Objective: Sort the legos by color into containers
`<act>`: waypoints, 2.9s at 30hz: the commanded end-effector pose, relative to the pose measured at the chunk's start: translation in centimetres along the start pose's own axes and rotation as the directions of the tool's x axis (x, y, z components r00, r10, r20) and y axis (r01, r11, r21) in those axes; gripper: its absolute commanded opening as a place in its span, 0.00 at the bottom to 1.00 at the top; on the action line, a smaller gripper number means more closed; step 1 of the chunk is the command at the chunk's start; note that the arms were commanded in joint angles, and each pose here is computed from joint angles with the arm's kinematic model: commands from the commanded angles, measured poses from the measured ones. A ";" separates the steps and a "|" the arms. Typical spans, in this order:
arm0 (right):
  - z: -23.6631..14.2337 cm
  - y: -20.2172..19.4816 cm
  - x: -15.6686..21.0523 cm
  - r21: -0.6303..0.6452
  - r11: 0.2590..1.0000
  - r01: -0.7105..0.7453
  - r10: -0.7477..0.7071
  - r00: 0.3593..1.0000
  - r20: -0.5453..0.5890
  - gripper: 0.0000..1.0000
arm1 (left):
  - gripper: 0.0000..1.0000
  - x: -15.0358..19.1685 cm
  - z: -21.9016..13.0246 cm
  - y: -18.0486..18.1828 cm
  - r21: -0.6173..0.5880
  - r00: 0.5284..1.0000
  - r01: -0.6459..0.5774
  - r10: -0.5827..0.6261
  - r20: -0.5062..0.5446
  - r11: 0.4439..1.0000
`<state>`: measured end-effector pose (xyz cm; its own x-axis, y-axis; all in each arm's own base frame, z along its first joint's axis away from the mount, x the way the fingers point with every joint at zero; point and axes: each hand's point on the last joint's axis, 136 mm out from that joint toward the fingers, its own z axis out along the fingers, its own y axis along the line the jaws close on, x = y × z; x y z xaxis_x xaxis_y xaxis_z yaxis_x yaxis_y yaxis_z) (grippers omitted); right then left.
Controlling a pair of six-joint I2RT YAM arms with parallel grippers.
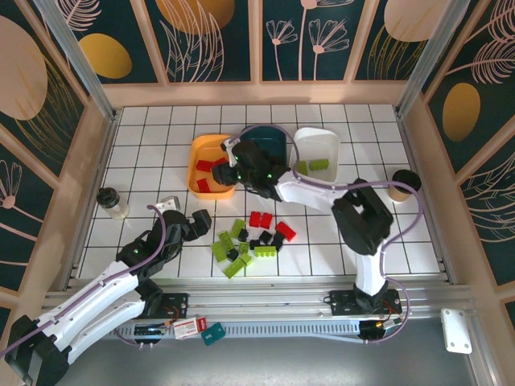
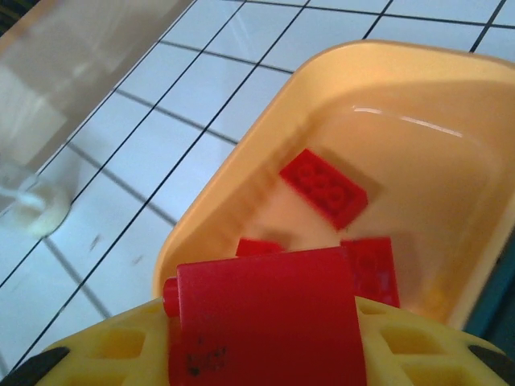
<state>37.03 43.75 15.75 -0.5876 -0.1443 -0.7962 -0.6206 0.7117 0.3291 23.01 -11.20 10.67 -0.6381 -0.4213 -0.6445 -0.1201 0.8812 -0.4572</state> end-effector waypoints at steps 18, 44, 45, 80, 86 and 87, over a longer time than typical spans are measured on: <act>-5.2 -4.3 1.6 0.080 0.992 -0.099 0.096 0.994 0.046 0.71 | 0.76 4.6 3.0 -6.4 0.175 0.945 -0.190 0.229 -0.235 0.966; -19.7 -12.5 6.8 0.288 0.919 -0.270 0.215 0.954 0.209 0.72 | 0.52 7.3 12.0 -11.2 0.095 0.815 -0.481 0.485 -0.318 0.871; -19.8 -12.4 6.7 0.287 0.919 -0.269 0.212 0.954 0.214 0.72 | 0.50 7.0 12.1 -10.6 0.074 0.819 -0.481 0.478 -0.318 0.873; -20.7 -13.0 7.5 0.298 0.912 -0.284 0.225 0.950 0.215 0.73 | 0.50 8.9 14.2 -9.3 0.042 0.803 -0.477 0.454 -0.386 0.878; -20.6 -12.8 7.5 0.291 0.915 -0.280 0.224 0.951 0.213 0.73 | 0.55 7.5 12.8 -8.7 0.034 0.818 -0.470 0.450 -0.357 0.882; -20.6 -12.8 7.5 0.292 0.915 -0.279 0.223 0.952 0.210 0.73 | 0.55 7.6 12.8 -8.8 0.044 0.813 -0.472 0.454 -0.365 0.881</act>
<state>29.93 19.89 16.27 -0.5871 0.1564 -0.7942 -0.2699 0.8872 0.3742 29.48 -26.29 1.81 -0.8422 0.1285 -0.5237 0.2415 0.9582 -0.1532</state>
